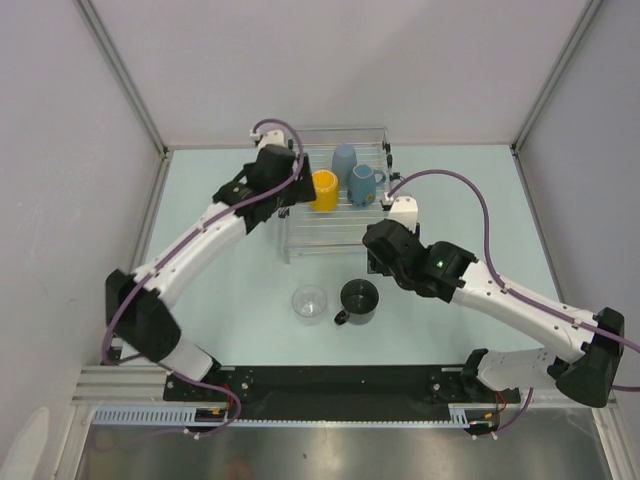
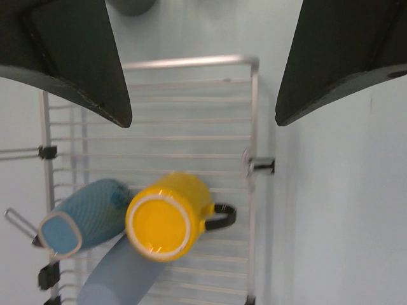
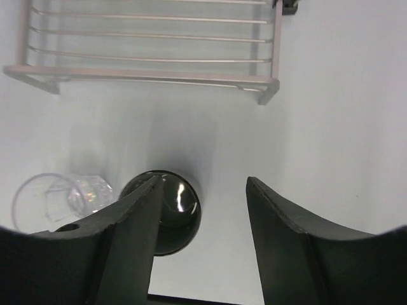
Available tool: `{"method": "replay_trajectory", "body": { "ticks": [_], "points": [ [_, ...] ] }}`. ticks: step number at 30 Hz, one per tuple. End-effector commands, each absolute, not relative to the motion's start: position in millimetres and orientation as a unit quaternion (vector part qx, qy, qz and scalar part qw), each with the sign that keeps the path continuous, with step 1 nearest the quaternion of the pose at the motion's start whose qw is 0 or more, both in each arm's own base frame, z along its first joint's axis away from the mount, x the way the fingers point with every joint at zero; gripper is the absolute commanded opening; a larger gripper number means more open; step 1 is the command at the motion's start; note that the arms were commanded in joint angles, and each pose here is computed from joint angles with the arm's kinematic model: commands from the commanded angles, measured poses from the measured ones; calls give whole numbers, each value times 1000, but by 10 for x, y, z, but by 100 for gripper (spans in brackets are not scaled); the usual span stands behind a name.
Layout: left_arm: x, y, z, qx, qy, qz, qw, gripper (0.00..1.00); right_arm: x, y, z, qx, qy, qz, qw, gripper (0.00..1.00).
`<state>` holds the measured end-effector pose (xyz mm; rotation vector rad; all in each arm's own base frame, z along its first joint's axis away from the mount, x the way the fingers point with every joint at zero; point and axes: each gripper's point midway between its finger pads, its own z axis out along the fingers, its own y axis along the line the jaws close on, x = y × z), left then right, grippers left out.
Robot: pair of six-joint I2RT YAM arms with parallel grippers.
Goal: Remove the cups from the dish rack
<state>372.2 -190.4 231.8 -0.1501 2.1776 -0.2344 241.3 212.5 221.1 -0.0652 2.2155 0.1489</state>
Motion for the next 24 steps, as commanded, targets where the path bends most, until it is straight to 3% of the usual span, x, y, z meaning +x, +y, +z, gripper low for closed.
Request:
{"method": "replay_trajectory", "body": {
  "ticks": [1, 14, 24],
  "points": [
    [4254, -2187, 2447, -34, 878, -71, 472, 100, 2465, 2118, 2190, -19, 889, 88, 449, 60],
    [5192, -2564, 2055, -52, 882, -6, 469, 100, 2741, 2083, 2106, -24, 895, 95, 436, 60],
    [5251, -2660, 1725, -55, 896, -7, 440, 100, 2864, 2066, 2012, -24, 902, 93, 420, 60]
  ]
}}
